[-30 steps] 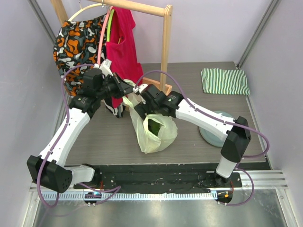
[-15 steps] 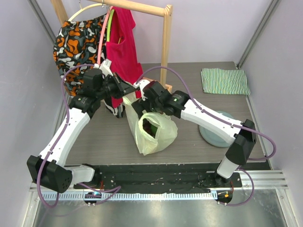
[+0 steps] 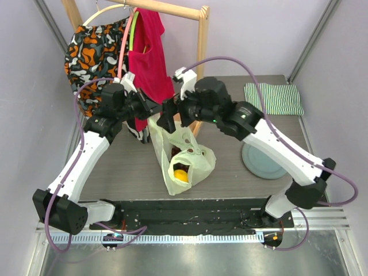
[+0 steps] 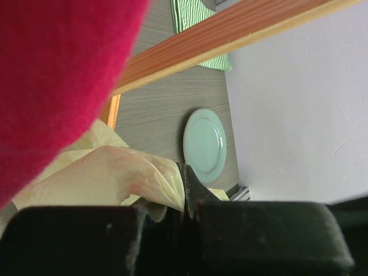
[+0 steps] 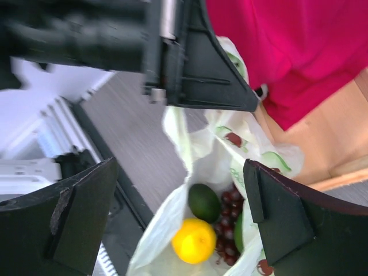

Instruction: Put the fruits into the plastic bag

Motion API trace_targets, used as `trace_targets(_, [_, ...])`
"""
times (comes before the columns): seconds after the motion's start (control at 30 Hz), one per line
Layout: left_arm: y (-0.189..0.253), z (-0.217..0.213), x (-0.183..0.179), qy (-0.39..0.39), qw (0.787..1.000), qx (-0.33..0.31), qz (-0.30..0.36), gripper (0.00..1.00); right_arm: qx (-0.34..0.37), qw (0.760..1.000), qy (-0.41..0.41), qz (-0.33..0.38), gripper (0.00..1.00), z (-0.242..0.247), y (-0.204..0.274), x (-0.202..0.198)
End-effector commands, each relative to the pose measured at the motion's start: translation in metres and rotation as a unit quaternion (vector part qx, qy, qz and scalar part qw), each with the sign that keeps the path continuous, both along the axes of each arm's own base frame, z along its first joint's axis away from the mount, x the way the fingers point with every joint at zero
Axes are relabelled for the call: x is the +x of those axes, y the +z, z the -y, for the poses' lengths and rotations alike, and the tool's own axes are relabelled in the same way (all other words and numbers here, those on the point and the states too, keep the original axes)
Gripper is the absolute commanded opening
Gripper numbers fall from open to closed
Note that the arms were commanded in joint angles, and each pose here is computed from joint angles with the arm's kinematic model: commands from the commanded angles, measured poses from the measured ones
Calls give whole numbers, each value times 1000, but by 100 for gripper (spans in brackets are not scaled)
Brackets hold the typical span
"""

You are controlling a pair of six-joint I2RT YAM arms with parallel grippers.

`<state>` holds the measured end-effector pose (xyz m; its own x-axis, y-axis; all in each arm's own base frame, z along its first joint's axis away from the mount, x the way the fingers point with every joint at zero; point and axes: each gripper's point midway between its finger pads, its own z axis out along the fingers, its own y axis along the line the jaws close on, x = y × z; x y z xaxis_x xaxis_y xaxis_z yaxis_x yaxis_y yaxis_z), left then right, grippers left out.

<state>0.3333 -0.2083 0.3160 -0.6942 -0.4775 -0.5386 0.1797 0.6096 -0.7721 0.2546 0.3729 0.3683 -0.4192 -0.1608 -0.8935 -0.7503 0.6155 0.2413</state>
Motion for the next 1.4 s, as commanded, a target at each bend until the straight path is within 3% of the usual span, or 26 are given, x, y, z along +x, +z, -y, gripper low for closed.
trace_targets(0.0, [24, -5, 2, 11, 999, -1, 31, 0, 82, 996, 42, -4, 100, 15, 62, -40])
trace_targets(0.23, [27, -5, 7, 20, 999, -3, 31, 0, 74, 983, 96, -135, 96, 46, 40, -108])
trace_targets(0.43, [23, -1, 13, 16, 1000, -6, 23, 0, 88, 948, 170, -254, 88, 56, 30, -167])
trace_targets(0.63, [24, 1, 17, 13, 1000, -11, 24, 0, 71, 929, 202, -301, 88, 47, 7, -195])
trace_targets(0.73, [25, 1, 17, 13, 1000, -11, 24, 0, 59, 925, 219, -305, 86, 36, -4, -199])
trace_targets(0.93, [27, 1, 15, 12, 1000, -12, 27, 0, 32, 953, 153, -259, 86, 19, -26, -162])
trace_targets(1.1, [27, 1, 14, 11, 999, -11, 30, 0, -33, 968, 118, -220, 85, 13, -50, -140])
trace_targets(1.37, [27, 2, 14, 7, 999, -11, 33, 0, -89, 977, 110, -158, 85, -11, -50, -147])
